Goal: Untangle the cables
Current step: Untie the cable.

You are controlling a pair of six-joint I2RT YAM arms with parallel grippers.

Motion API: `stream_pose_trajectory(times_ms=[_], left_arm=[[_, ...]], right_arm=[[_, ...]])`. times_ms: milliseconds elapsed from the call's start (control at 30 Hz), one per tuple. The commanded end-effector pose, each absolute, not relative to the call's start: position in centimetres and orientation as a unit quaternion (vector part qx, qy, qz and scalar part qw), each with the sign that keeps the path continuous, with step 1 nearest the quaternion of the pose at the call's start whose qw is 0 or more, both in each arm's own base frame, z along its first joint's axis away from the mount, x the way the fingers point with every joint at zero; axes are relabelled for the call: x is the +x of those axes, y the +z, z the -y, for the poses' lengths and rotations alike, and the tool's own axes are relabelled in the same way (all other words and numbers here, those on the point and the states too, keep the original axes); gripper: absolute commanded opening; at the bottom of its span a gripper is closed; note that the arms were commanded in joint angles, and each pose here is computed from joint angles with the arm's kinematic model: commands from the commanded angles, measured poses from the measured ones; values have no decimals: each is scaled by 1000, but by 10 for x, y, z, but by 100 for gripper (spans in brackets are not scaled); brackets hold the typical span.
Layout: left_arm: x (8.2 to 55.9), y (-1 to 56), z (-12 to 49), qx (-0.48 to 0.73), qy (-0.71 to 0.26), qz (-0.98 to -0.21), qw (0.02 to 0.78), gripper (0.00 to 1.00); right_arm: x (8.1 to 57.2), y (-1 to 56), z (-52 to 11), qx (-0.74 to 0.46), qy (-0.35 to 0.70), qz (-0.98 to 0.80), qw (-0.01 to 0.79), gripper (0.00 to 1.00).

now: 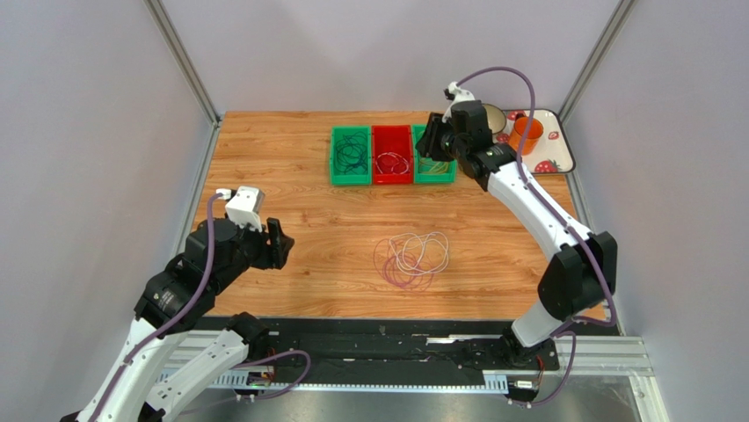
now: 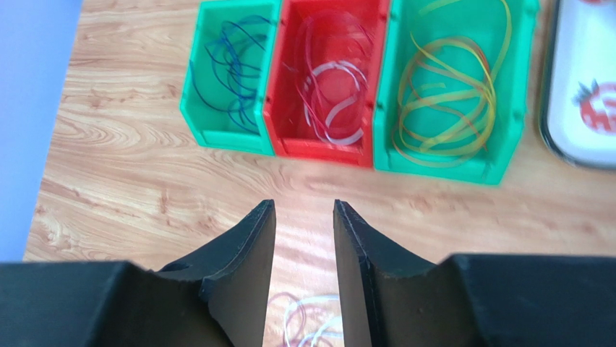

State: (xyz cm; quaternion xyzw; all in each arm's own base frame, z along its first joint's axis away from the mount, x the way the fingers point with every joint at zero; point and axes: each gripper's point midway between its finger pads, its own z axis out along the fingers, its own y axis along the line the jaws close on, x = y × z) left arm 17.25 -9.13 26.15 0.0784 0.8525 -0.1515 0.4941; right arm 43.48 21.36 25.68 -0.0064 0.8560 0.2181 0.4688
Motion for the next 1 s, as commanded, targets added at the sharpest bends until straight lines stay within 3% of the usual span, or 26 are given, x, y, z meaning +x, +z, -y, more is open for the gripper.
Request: stream_pose_trajectory(times_ms=[0, 167, 533, 800, 967], left_arm=[[178, 265, 91, 74, -145, -853, 496, 68], [182, 264, 96, 49, -150, -866, 475, 68], [217, 229, 178, 64, -248, -874, 413, 63], [228, 178, 240, 118, -244, -893, 359, 60], [226, 146, 267, 157, -233, -899, 335, 66]], right_arm=[[407, 262, -188, 50, 203, -849, 486, 40], [365, 233, -169, 86, 199, -864, 454, 41], [295, 173, -178, 93, 250, -895, 356, 39], [269, 147, -193, 65, 243, -912, 324, 39], [265, 135, -193, 63, 230, -920, 311, 40]])
